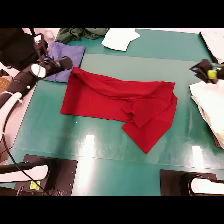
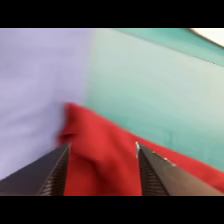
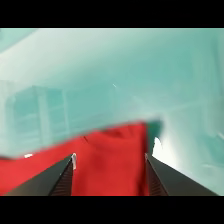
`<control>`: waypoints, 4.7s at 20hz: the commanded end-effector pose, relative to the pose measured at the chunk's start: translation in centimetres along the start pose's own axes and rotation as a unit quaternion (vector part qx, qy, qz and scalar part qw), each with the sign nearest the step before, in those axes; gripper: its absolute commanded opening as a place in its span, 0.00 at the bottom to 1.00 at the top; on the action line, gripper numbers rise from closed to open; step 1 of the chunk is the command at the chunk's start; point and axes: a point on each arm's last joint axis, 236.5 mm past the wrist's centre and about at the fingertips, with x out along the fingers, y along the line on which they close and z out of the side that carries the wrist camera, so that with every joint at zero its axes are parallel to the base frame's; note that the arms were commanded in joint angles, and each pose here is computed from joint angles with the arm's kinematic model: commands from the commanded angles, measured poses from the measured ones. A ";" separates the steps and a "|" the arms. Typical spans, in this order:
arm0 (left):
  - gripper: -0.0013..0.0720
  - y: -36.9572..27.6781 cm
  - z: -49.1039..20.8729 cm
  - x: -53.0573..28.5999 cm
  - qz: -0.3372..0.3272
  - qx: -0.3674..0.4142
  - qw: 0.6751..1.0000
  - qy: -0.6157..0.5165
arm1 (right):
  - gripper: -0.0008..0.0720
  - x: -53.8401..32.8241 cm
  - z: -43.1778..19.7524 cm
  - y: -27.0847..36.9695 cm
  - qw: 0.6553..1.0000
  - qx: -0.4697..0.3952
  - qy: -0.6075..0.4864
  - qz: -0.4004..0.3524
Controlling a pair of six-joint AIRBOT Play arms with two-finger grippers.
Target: Fold the shirts.
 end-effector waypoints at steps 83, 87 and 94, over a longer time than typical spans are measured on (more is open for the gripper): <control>0.06 -19.4 11.8 -32.5 -0.354 0.052 0.934 -0.016 | 0.03 -32.6 -6.9 20.3 0.934 -0.170 -0.242 0.200; 0.06 -21.8 12.3 -36.3 -0.382 0.082 0.920 -0.026 | 0.03 -37.5 -8.9 23.8 0.913 -0.242 -0.269 0.191; 0.06 -19.8 11.9 -40.0 -0.257 0.139 0.955 -0.047 | 0.03 -44.7 -13.0 19.6 0.906 -0.249 -0.343 -0.010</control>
